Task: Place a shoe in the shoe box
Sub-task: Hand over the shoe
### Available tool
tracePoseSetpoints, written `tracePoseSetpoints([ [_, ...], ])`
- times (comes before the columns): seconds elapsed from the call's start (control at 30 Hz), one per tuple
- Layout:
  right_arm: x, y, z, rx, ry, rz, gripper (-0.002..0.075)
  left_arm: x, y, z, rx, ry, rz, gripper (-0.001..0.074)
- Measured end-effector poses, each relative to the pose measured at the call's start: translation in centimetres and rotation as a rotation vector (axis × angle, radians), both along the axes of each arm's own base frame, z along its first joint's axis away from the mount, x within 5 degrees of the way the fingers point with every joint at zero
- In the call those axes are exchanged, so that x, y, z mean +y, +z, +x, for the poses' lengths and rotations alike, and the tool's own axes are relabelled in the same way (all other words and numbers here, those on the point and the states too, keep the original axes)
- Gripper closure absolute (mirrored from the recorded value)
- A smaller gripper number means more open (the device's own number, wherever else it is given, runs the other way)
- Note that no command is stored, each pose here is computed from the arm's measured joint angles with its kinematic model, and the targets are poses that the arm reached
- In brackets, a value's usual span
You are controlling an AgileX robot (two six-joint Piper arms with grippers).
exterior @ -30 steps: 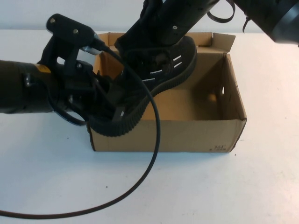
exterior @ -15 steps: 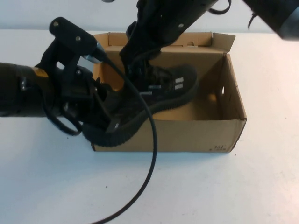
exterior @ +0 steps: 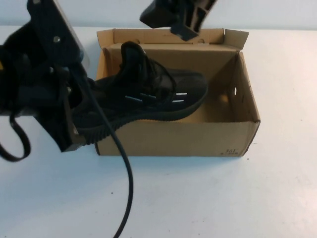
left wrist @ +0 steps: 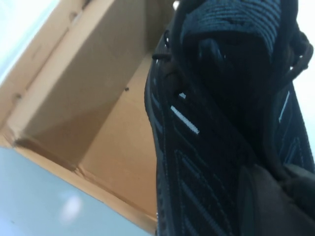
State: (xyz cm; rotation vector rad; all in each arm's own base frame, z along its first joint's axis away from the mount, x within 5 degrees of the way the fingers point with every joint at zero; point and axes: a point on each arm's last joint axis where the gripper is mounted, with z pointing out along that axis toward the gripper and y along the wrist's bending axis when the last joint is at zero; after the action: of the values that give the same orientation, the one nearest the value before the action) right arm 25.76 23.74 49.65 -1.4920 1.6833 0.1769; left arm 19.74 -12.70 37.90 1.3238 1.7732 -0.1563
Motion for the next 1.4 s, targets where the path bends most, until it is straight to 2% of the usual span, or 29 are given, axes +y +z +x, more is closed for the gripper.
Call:
tracePoseSetpoints([
  [0.2, -1.5, -1.9, -2.0, 0.04, 0.064, -0.087, 0.0377, 0.5, 0.8, -1.2, -0.024, -0.07, 0.07, 0.0702],
  [0.3, -2.1, -3.6, -3.2, 0.111, 0.094, -0.111, 0.0405, 0.6, 0.6, -1.4, -0.003, -0.084, 0.092, 0.0702],
  [0.53, -2.4, -6.0, -4.5, 0.228, 0.119, -0.119, 0.0417, 0.3, 0.3, -2.1, 0.055, -0.148, 0.086, 0.0702],
  [0.8, -2.3, -6.3, -4.4, 0.24, 0.114, -0.114, 0.0414, 0.2, 0.2, -2.4, 0.08, -0.179, 0.085, 0.0702],
  [0.87, -2.3, -6.3, -4.4, 0.24, 0.114, -0.114, 0.0382, 0.2, 0.2, -2.4, 0.079, -0.181, 0.084, 0.0702],
  [1.0, -2.2, -6.3, -4.5, 0.247, 0.117, -0.106, 0.0186, 0.0, 0.3, -2.5, 0.078, -0.197, 0.069, 0.0702],
  [1.1, -2.1, -6.4, -4.5, 0.258, 0.12, -0.098, 0.0097, 0.0, 0.4, -2.5, 0.078, -0.203, 0.062, 0.0702],
  [1.4, -0.7, -8.1, -3.3, 0.325, 0.13, -0.105, 0.0066, -0.1, 0.5, -2.6, 0.077, -0.213, 0.05, 0.0702],
])
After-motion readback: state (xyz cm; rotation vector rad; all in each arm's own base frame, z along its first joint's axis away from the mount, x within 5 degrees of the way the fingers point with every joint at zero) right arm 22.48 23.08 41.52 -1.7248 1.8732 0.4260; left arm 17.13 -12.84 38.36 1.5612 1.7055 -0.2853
